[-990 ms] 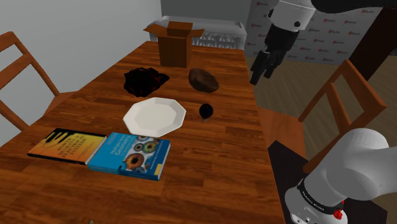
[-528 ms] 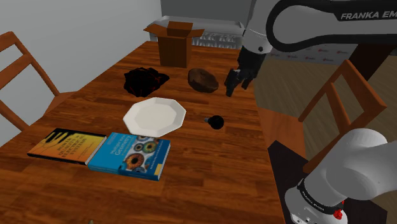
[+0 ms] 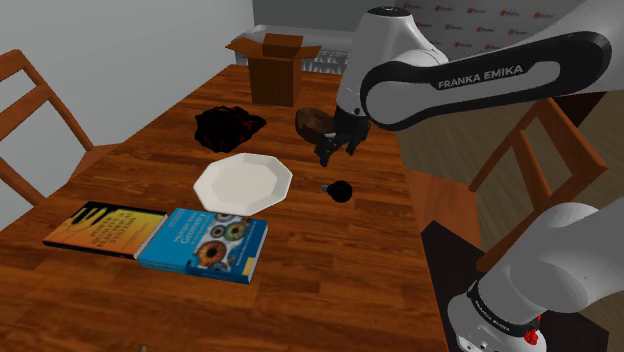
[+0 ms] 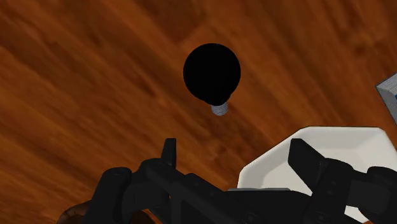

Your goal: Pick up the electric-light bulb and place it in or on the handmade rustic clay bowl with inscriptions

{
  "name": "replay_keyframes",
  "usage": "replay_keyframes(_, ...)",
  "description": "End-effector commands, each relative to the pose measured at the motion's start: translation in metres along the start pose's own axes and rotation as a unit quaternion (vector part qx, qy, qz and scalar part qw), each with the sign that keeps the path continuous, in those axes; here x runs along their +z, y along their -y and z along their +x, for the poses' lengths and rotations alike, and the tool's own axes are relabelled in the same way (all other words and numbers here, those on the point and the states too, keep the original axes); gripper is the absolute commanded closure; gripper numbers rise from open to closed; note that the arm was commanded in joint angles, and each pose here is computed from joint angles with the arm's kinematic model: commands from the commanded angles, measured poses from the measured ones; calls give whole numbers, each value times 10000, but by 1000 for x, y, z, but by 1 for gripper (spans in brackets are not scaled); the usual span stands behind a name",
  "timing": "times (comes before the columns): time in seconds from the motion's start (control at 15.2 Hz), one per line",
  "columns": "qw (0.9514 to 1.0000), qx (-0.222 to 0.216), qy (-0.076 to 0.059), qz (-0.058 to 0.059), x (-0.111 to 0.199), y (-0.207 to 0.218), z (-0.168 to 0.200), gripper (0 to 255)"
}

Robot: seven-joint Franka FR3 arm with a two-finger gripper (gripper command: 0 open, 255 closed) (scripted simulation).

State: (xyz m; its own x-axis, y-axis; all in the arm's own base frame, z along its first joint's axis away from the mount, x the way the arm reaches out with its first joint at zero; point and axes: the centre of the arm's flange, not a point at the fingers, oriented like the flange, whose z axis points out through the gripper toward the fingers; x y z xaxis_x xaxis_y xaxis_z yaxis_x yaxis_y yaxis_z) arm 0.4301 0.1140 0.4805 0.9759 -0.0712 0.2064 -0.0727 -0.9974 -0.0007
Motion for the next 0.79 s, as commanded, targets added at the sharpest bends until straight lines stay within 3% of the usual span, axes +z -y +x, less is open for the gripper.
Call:
replay_keyframes(0.0, 9999, 65, -85, -50, 19, 12, 10, 0)
replay_keyframes(0.53, 9999, 87, -111, -72, 63, 15, 16, 0)
replay_keyframes(0.73, 9999, 87, -111, -72, 66, 15, 16, 0)
